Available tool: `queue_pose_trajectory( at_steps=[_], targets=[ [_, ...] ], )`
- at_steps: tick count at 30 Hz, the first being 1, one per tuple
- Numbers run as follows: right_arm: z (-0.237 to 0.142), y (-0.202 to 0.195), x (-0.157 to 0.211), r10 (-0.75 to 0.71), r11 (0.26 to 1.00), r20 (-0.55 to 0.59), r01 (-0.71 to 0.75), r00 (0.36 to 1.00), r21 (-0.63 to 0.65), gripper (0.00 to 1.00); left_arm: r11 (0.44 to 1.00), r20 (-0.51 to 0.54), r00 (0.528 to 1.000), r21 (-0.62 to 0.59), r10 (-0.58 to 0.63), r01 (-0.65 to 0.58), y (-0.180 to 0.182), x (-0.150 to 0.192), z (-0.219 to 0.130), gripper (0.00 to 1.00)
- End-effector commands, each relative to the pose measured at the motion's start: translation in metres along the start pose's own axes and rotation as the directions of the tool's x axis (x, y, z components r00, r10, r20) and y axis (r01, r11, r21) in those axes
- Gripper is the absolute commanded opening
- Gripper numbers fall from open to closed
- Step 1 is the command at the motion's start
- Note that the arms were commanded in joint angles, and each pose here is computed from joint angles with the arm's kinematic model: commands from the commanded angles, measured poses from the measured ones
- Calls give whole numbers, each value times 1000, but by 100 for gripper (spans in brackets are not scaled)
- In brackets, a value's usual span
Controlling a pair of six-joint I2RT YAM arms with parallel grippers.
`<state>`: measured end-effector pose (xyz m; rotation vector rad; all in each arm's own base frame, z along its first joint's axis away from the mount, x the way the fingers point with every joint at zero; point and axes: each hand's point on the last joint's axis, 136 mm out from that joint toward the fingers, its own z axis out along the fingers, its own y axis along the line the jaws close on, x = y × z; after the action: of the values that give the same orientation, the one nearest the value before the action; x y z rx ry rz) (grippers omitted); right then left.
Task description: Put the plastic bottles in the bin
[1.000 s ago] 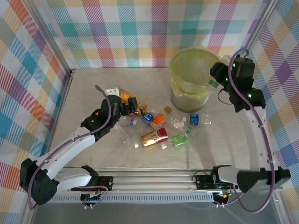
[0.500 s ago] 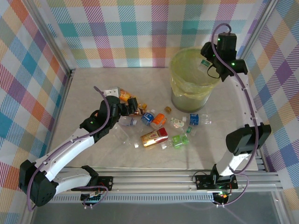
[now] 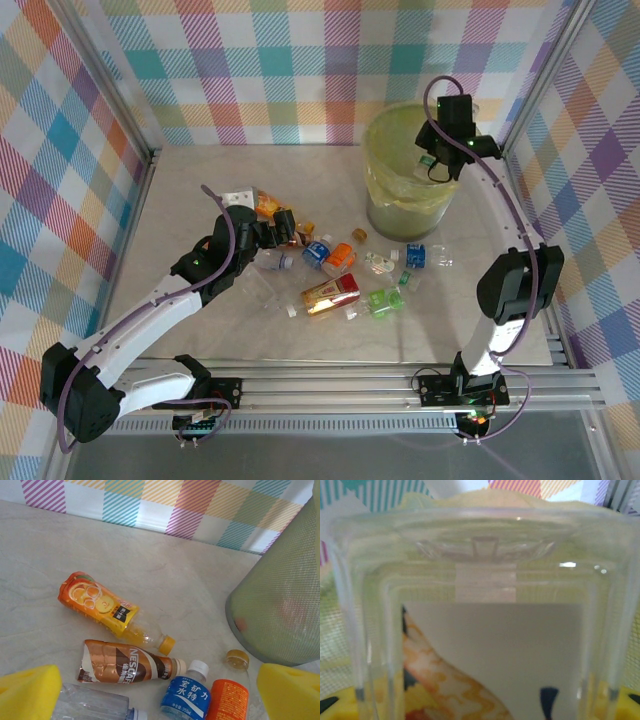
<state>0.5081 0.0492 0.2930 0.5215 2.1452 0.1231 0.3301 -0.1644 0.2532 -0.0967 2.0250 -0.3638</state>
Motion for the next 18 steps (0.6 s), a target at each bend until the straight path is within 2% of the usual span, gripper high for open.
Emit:
queue_pose_trajectory(
  at_steps=[1,13,18],
  targets=[
    [11,-7,9,-37,998,-9,38,999,43,54,999,26,999,30,-19,18,-6,-8,-4,100],
    [43,-25,59,-45,992,-111,57,993,109,64,999,20,1000,42,-15,14,-10,-10,-4,100],
    [49,-28,68,-47,991,-133,63,990,119,75,999,23,1000,44,-20,19,-10,-11,-4,100]
  ],
)
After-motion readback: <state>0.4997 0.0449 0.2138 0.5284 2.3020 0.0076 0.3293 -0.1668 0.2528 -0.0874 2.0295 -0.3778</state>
